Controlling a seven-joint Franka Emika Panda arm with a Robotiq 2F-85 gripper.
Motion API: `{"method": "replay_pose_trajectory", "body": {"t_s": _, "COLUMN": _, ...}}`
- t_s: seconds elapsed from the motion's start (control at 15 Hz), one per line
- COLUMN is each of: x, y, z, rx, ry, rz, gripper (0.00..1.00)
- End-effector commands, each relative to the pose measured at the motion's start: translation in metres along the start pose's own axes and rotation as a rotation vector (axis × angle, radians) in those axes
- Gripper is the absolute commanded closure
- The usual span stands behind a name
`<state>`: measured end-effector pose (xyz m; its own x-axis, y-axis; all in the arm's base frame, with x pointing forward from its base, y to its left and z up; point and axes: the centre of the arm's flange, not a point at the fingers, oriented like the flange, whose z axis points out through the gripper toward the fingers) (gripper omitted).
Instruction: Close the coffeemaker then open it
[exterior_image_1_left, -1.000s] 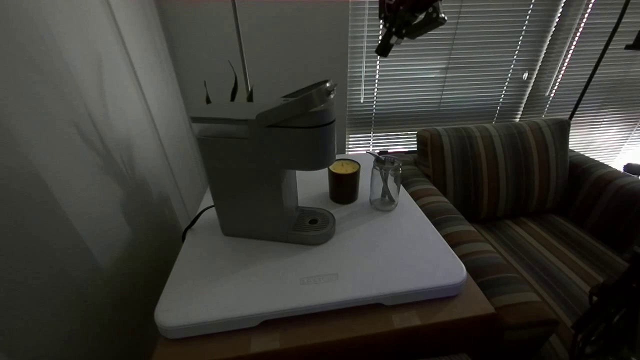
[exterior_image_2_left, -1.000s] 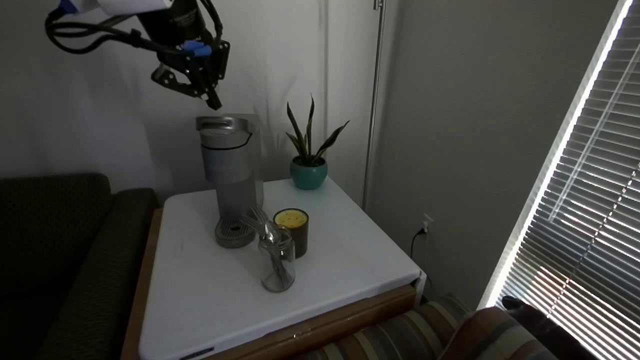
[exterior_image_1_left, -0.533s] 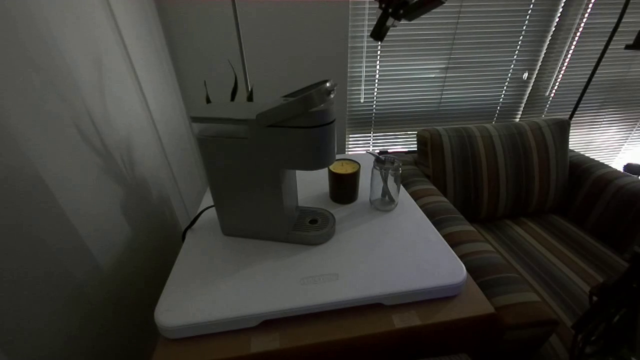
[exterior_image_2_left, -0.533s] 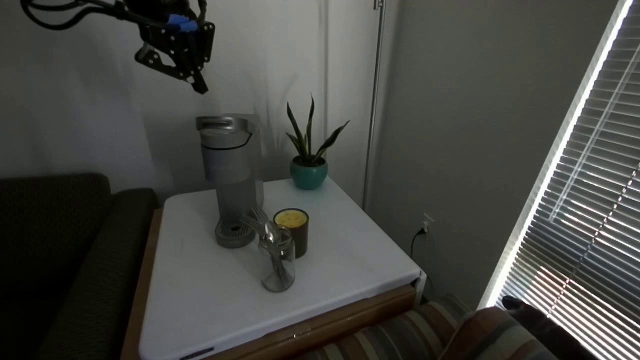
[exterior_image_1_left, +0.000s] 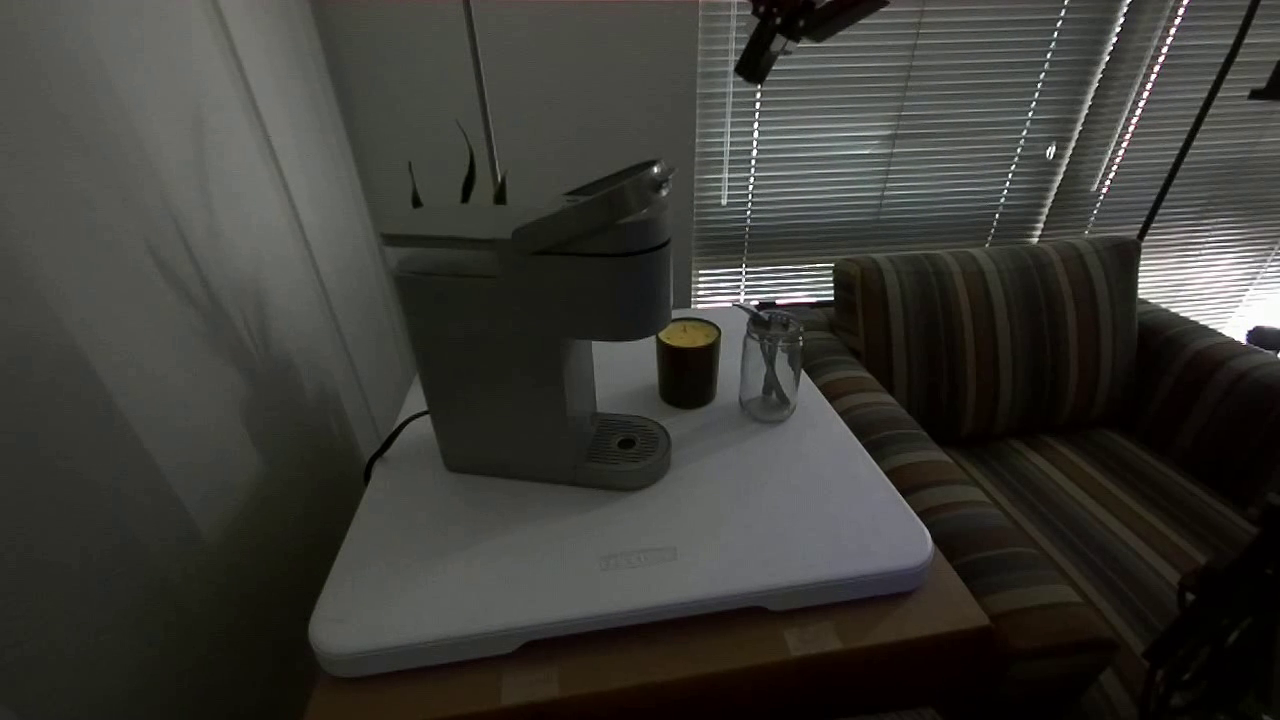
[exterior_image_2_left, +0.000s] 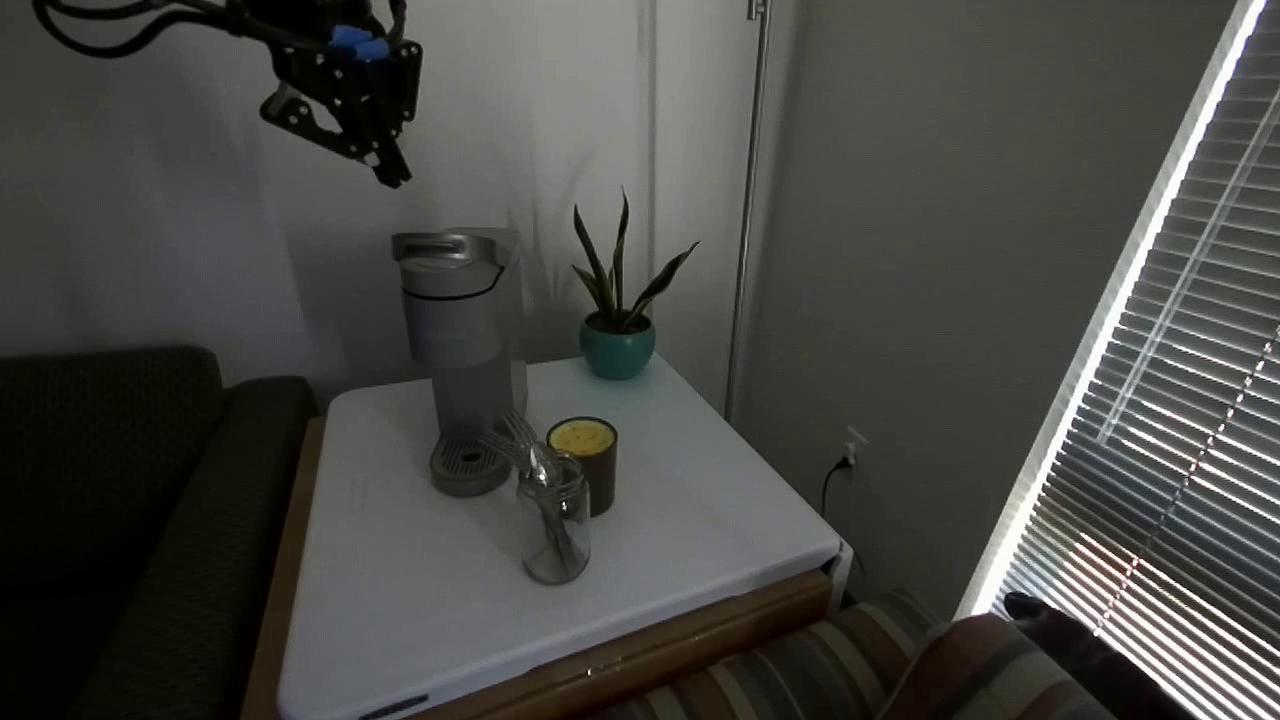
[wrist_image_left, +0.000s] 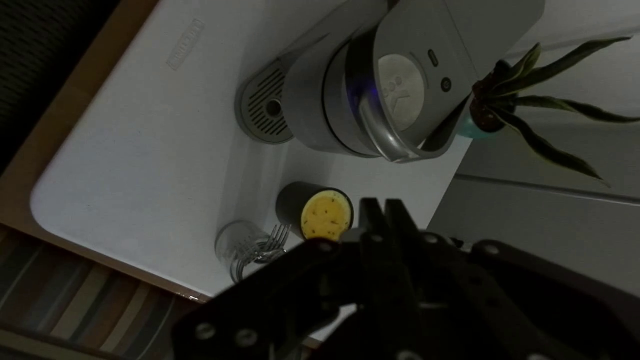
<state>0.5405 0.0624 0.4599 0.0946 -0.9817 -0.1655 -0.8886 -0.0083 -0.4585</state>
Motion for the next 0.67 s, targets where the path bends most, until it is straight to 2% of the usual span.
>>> {"method": "replay_pose_trajectory", "body": {"t_s": 0.0, "x": 0.0007, "y": -0.0047, "z": -0.0050, "rx": -0.017, "ry": 0.003, "rz": -0.041, "gripper": 0.59}}
{"method": "replay_pose_trajectory", "body": {"t_s": 0.53, "x": -0.0040, "y": -0.0091, "z": -0.0071, "rx": -0.010, "ry": -0.001, "rz": -0.076, "gripper": 0.03}}
{"method": "replay_pose_trajectory", "body": {"t_s": 0.6, "x": -0.0045, "y": -0.0092, "z": -0.0065, "rx": -0.012, "ry": -0.004, "rz": -0.074, "gripper": 0.01}}
